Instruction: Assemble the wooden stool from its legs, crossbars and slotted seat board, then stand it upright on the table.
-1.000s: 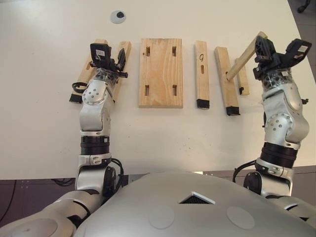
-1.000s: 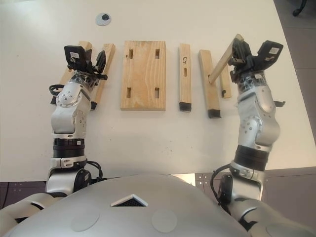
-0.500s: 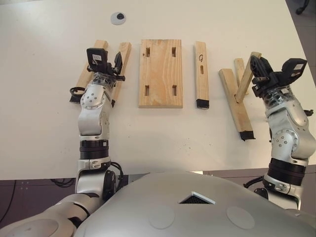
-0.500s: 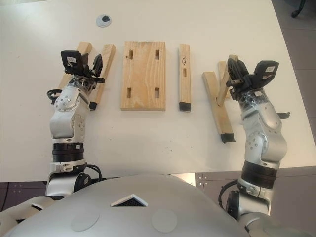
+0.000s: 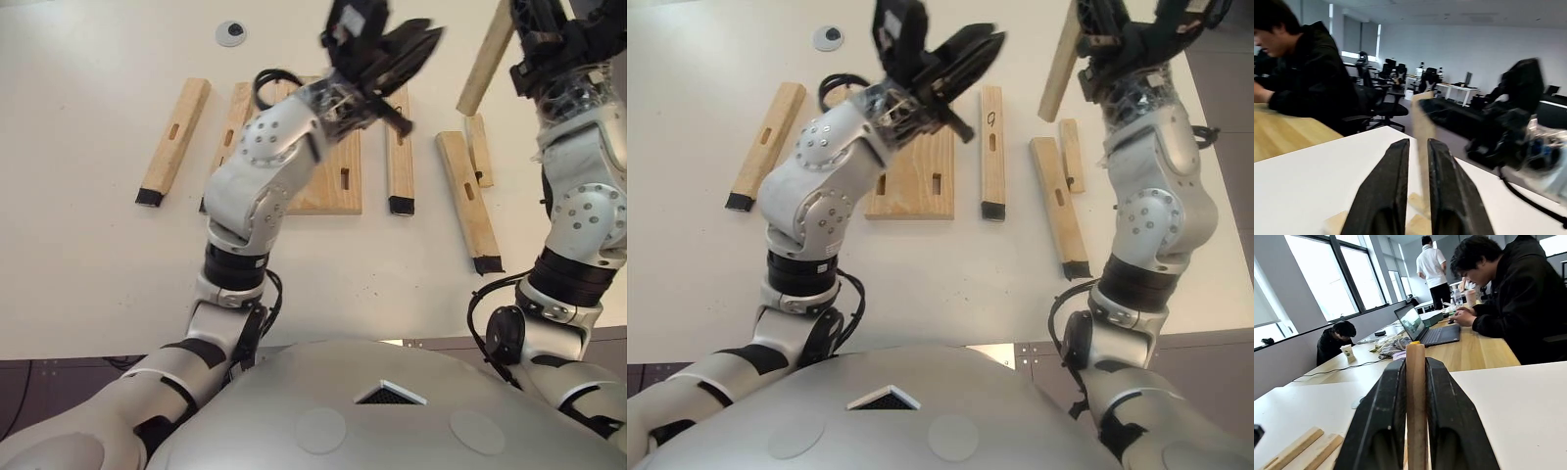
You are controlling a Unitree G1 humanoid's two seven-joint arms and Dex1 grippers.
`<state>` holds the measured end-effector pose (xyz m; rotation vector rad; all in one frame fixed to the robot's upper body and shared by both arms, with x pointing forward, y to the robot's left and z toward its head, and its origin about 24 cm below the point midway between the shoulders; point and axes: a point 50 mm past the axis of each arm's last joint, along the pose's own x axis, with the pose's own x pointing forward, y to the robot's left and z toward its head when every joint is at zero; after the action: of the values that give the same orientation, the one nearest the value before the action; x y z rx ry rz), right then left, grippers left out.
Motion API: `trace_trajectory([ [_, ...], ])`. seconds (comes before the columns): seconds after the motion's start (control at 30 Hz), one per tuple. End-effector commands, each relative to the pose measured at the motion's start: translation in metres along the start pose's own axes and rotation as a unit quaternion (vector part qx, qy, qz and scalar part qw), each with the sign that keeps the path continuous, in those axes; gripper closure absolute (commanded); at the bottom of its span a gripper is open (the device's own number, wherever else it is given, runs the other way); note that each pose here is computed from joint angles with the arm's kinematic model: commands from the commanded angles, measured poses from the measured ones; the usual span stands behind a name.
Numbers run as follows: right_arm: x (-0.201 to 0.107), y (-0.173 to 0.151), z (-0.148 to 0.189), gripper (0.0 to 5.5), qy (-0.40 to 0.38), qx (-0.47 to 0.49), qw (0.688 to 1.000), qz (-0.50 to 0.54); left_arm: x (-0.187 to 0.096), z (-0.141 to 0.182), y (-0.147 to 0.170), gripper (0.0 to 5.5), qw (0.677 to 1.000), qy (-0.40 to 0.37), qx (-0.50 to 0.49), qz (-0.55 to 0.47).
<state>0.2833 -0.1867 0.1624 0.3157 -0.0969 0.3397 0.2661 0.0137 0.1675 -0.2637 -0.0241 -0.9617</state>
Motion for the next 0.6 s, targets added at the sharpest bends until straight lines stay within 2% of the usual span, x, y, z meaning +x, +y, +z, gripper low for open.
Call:
trace_trajectory([
  [0.03,0.01,0.016,0.005,5.12,-0.013,0.022,0.999,0.03,0.014,-0.002,-0.018,5.48,0.998,0.027,-0.028,-0.048],
  [0.2,0.012,0.021,0.009,5.12,-0.02,0.03,0.999,0.036,0.017,-0.03,-0.022,5.5,0.992,0.111,-0.016,-0.053],
  [0.3,0.011,0.021,0.009,5.12,-0.012,0.03,0.998,0.048,0.016,-0.047,0.0,5.5,0.987,0.146,0.059,0.024],
  [0.47,0.002,0.019,-0.002,5.12,0.024,0.031,0.997,0.068,0.014,-0.056,0.027,5.5,0.984,0.129,0.056,0.109],
  [0.6,-0.004,0.004,-0.011,5.12,0.041,0.015,0.998,0.042,0.009,-0.049,0.028,5.5,0.987,0.1,0.04,0.116],
])
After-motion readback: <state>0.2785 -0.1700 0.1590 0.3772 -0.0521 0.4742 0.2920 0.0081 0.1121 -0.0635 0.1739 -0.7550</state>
